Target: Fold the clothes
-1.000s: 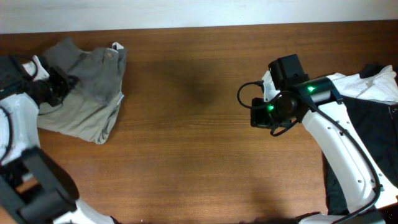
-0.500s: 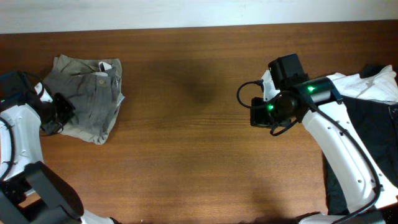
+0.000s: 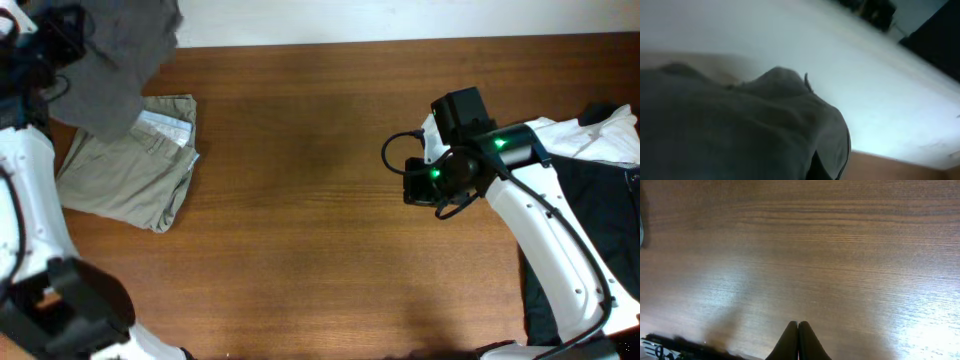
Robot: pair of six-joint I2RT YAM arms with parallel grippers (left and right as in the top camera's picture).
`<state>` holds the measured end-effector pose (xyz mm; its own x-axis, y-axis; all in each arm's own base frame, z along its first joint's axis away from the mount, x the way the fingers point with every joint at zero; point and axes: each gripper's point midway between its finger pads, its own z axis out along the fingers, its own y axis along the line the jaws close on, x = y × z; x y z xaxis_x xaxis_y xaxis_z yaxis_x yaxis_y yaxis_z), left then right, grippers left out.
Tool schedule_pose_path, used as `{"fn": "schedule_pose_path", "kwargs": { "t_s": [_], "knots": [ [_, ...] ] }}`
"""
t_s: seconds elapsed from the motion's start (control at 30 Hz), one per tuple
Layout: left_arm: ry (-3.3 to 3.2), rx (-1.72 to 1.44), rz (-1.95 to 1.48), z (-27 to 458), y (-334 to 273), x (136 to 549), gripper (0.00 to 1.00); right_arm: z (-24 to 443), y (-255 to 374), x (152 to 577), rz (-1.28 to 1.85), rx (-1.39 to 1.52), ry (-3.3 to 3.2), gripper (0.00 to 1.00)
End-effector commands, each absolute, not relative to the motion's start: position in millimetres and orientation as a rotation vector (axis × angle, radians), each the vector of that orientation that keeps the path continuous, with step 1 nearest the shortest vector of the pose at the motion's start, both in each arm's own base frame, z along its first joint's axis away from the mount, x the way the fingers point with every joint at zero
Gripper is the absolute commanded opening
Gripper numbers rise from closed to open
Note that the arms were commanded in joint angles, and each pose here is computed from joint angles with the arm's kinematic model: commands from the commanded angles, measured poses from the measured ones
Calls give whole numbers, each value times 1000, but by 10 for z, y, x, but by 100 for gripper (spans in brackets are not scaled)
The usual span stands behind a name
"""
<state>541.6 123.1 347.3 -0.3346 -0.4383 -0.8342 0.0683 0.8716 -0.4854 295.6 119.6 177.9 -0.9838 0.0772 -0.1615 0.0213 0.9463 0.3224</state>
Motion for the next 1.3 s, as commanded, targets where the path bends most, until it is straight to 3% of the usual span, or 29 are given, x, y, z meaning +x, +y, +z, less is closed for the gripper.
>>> {"fn": "schedule_pose_path", "kwargs": {
  "t_s": [0.0,0.1,0.33,0.4,0.43,0.53,0.6,0.7,0.77,0.87,1.0,1.1,1.27],
  "knots": [
    [1887,-167,-566,2985,1258,5679,0,1792,1195,2956,467,60,2929,4],
    [1791,-90,-546,3096,1255,5839,0,1791,1198,2946,471,72,2934,4],
    [1514,11,-384,3858,1402,5948,0,1786,1193,2927,469,73,2942,4],
    [1590,95,-295,3525,1419,6037,0,1777,1185,2890,468,106,2960,4],
    [1742,113,-306,2956,1419,6084,0,1774,1182,2879,467,112,2965,4],
    [1959,166,-388,2081,1323,6023,0,1776,1187,2877,473,117,2966,4],
    [1976,190,-467,1906,1233,6010,0,1776,1187,2878,472,117,2966,4],
    [1767,316,-656,2487,956,6019,0,1775,1186,2877,473,136,2967,4],
    [1592,472,-674,3139,757,5999,0,1776,1187,2877,474,145,2967,4],
    [1522,562,-617,3427,626,6019,0,1782,1212,2867,498,143,2970,4],
    [1708,535,-654,2592,750,6075,0,1795,1256,2846,540,138,2974,4],
    [1917,440,-726,1874,992,5885,0,1792,1251,2828,537,139,2982,4],
    [2223,149,-893,1676,1210,5181,1,1800,1255,2873,536,134,2963,4]
  ]
}}
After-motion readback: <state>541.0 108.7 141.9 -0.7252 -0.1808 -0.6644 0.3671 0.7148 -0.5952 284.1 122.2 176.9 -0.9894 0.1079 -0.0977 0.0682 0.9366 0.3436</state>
